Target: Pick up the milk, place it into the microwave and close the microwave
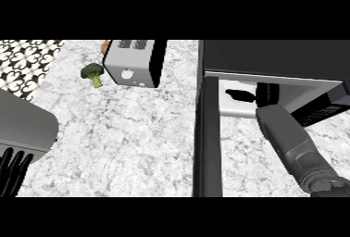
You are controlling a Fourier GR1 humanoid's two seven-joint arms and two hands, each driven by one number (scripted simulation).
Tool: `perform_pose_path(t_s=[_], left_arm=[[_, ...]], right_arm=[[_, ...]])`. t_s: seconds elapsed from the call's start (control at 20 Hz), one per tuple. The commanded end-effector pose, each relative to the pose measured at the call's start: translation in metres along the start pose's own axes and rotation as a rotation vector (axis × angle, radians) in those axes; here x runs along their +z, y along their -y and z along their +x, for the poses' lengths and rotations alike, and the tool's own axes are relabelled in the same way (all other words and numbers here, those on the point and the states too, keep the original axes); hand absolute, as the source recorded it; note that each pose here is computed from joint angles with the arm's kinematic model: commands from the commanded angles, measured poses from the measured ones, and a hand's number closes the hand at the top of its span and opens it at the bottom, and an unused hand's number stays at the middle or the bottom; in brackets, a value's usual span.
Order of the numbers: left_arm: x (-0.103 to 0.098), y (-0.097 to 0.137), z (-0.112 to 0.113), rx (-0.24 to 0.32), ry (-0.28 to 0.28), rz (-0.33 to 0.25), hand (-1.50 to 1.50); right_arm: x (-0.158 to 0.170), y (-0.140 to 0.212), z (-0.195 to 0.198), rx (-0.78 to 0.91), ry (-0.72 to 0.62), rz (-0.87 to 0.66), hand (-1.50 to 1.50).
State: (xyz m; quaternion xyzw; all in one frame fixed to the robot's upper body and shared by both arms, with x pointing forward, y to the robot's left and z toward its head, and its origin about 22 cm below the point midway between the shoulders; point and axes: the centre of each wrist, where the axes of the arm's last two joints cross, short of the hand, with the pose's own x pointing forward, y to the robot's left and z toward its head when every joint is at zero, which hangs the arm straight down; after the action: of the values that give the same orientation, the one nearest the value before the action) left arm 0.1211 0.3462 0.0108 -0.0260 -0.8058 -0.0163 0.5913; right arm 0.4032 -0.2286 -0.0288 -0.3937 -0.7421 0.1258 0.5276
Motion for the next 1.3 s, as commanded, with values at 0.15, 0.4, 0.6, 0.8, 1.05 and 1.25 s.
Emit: perform_pose_path(t_s=[0.15,0.4,0.6,0.8,1.05,1.25], left_arm=[[0.003,0.010,-0.003,0.008,-0.007,0.036,-1.50],[0.013,0.019,0.004,0.001,-0.005,0.031,-1.50],[0.023,0.020,-0.003,0.000,-0.026,0.008,-1.50],[0.024,0.023,0.003,-0.005,-0.031,0.006,-1.50],[0.020,0.049,0.009,0.082,-0.043,-0.133,-1.50],[0.026,0.051,0.010,0.116,-0.037,-0.178,-1.50]], right_arm=[[-0.005,0.020,-0.017,-0.087,0.006,0.049,-1.50],[0.019,0.008,-0.024,-0.218,0.011,0.068,-1.50],[0.037,-0.003,-0.025,-0.328,0.020,0.108,-1.50],[0.077,-0.016,-0.037,-0.377,-0.013,0.111,-1.50],[0.107,-0.018,-0.048,-0.527,-0.038,0.184,-1.50],[0.111,-0.021,-0.043,-0.665,-0.022,0.250,-1.50]])
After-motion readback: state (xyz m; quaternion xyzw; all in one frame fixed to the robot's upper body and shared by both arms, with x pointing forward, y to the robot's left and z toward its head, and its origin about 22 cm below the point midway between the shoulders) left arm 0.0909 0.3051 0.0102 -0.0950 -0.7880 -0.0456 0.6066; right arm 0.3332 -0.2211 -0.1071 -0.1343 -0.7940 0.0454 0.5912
